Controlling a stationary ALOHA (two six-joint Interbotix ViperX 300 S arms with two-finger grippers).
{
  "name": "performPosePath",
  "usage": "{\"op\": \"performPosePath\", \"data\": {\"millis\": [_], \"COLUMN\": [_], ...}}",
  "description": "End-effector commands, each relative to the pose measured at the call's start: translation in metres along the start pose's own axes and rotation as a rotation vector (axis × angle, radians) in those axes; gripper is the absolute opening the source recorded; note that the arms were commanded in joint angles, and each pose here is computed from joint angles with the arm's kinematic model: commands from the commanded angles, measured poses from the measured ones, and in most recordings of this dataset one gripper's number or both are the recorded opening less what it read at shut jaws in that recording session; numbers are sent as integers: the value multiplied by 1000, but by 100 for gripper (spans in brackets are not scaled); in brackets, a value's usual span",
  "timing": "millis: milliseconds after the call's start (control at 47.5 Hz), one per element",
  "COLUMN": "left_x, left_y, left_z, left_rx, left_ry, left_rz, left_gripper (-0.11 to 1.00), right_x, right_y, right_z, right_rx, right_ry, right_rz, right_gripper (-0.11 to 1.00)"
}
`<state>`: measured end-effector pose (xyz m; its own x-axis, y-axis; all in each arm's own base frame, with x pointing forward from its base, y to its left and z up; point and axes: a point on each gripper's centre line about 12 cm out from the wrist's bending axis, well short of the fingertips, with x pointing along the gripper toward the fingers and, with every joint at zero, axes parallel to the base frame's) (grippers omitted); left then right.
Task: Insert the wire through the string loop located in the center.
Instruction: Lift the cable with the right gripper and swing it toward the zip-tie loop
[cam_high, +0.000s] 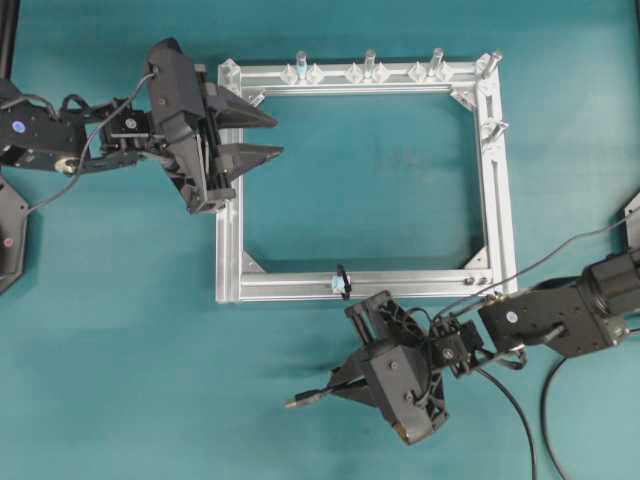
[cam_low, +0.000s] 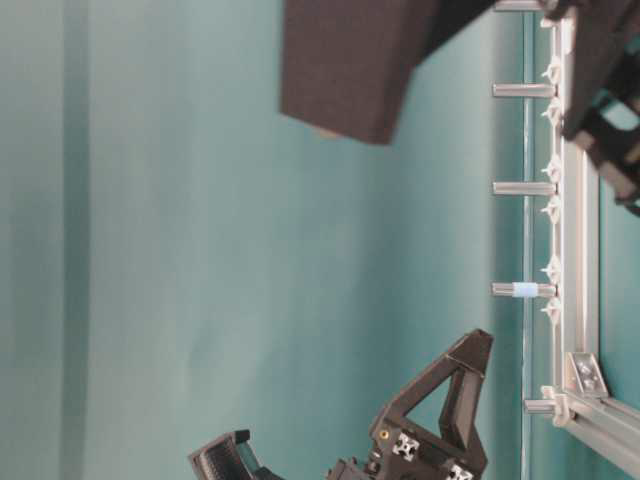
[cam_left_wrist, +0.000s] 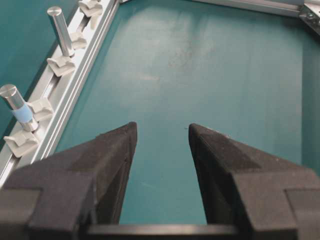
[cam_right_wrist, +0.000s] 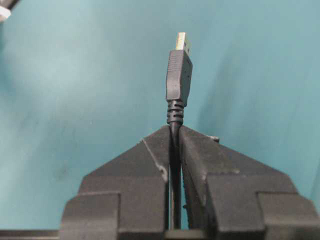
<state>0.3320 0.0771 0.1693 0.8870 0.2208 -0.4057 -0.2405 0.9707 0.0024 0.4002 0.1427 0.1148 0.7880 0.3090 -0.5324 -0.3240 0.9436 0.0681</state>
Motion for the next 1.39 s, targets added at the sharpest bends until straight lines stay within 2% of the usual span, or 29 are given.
{"op": "performPosePath", "data": {"millis": [0,400,758,1369], "left_x": [-2,-2,-2,-3], "left_y": [-3,-6,-6,-6], "left_z": [12,13,12,11], "left_rx": [2,6,6,6], "left_ry": [-40,-41,-40,-37], "left_rz": [-7,-16,-16,-17], "left_gripper": [47,47,47,47], "right_x": [-9,-18,-46,-97], "right_y": [3,2,-5,-50], "right_z": [20,20,8,-12], "right_rx": [-6,-7,2,78], "right_ry": [-58,-5,31,82], "right_rz": [7,-5,-26,-148], "right_gripper": [7,7,7,7]}}
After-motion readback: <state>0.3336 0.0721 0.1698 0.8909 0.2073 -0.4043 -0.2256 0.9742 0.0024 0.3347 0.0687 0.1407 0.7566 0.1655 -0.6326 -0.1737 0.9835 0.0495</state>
